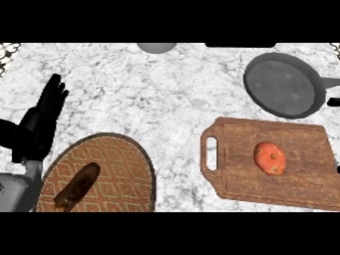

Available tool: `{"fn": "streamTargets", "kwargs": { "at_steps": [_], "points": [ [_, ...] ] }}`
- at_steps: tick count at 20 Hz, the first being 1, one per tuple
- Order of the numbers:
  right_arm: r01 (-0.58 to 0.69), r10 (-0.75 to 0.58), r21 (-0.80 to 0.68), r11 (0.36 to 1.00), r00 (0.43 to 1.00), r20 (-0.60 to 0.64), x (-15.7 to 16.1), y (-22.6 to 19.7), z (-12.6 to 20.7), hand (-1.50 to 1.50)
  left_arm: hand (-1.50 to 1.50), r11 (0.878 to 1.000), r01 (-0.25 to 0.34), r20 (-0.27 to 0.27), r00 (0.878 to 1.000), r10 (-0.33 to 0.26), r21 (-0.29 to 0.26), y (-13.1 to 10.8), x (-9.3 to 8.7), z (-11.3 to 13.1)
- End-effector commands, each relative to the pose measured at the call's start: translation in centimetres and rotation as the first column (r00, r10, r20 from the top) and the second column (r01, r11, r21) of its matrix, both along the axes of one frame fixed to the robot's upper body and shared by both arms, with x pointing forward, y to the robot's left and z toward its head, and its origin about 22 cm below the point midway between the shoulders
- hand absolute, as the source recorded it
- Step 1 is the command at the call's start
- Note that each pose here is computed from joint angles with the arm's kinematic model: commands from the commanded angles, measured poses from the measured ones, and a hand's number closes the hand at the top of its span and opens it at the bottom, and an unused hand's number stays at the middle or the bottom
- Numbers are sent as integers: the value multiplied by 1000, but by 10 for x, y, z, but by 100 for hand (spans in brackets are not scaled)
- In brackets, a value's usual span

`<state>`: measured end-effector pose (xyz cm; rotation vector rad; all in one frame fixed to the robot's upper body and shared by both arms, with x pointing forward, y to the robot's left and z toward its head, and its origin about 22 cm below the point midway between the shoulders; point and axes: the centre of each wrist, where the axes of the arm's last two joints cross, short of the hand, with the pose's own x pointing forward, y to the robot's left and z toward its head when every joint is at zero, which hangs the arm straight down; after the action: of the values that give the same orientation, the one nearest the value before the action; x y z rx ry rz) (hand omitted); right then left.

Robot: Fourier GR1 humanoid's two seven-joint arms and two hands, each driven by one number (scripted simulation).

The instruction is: Pick the squash from the cutting board and place it in the pan

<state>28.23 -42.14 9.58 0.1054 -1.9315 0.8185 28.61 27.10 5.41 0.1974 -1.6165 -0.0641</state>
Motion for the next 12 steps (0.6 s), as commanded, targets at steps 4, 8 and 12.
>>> {"fn": "streamTargets", "kwargs": {
  "at_steps": [4,8,12],
  "points": [
    [-137,163,-326,935,985,52,8,-39,70,-150,0,1000,-15,11,1000,14,1,1,14,4],
    [-140,165,-435,890,986,21,17,-39,107,-150,0,1000,13,12,1000,-12,-7,7,14,-1],
    [-138,188,-448,884,980,71,37,-12,116,-150,0,1000,7,10,1000,-7,-20,10,6,-10]
  ]
}}
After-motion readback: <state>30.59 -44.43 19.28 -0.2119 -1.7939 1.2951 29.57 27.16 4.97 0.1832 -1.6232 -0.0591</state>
